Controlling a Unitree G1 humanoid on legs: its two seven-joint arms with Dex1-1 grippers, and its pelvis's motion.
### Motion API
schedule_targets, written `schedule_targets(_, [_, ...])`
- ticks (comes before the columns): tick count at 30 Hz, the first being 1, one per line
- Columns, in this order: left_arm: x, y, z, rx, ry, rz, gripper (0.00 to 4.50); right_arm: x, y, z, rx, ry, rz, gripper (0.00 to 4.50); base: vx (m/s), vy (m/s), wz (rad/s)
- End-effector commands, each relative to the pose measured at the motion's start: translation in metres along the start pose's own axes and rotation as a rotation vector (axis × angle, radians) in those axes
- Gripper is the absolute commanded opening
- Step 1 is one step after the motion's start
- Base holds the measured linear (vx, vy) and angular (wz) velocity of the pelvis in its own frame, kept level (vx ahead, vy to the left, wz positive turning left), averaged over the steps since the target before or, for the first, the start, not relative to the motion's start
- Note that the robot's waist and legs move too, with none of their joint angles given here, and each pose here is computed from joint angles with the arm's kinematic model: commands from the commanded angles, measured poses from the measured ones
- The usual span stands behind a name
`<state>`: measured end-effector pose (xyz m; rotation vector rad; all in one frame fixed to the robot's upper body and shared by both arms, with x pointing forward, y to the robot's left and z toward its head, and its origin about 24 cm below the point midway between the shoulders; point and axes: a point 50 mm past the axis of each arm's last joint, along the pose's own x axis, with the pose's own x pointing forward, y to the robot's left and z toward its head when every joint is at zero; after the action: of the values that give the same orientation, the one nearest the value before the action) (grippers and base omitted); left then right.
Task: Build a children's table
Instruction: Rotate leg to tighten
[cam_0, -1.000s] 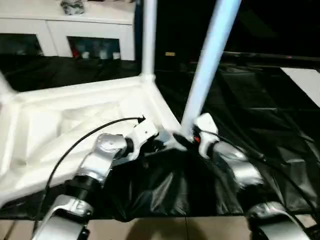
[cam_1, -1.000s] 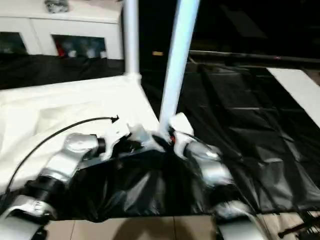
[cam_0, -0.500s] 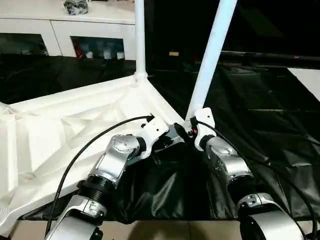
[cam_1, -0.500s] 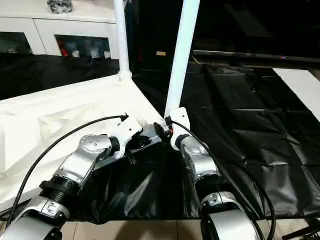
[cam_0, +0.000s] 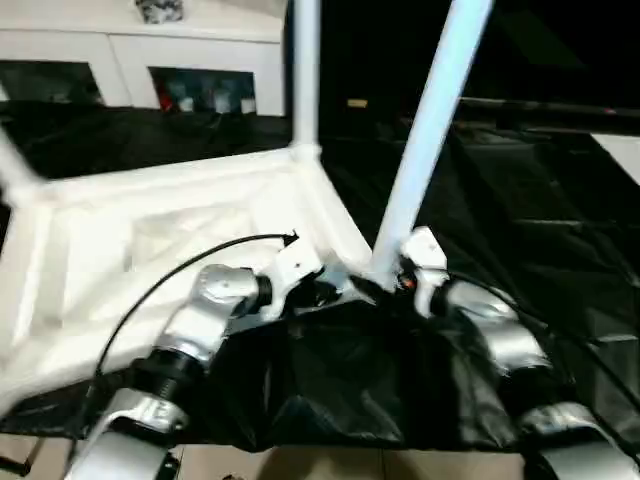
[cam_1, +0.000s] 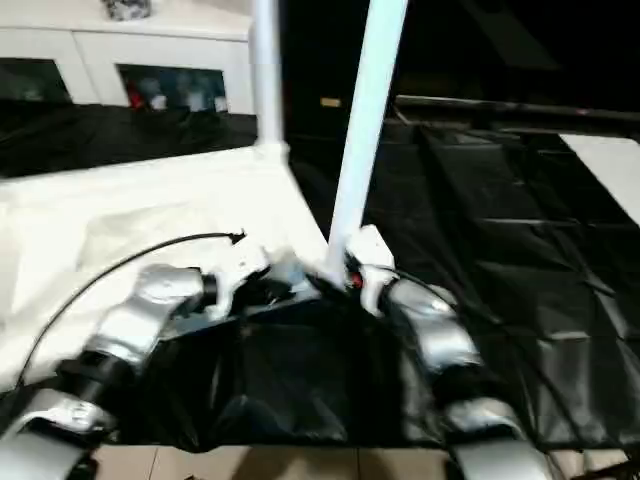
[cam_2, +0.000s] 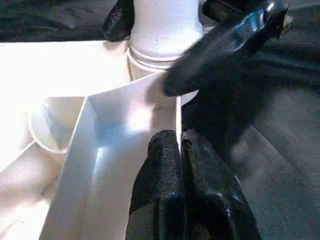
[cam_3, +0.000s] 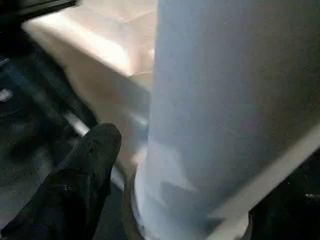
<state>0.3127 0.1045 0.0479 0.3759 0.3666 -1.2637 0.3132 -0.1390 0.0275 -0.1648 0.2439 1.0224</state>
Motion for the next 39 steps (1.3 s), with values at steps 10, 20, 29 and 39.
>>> schedule_targets(10, [-0.003,-0.005,0.009,0.08,-0.061,-0.182,0.0,-0.008,0.03,-0.019,0.011,0.12,0.323,3.19,0.0,0.0,0.0])
schedule_targets(20, [-0.007,-0.006,0.006,0.066,-0.052,-0.222,0.0,-0.01,0.035,-0.018,0.031,0.109,0.381,2.64,0.0,0.0,0.0])
schedule_targets(29, [0.015,-0.003,0.014,0.051,-0.074,-0.022,0.0,0.017,0.017,-0.022,0.068,0.122,-0.033,2.63,0.0,0.0,0.0])
schedule_targets(39, [0.061,-0.017,0.036,-0.031,-0.1,0.12,0.0,0.063,0.017,-0.01,0.249,0.104,-0.409,2.62,0.0,0.0,0.0])
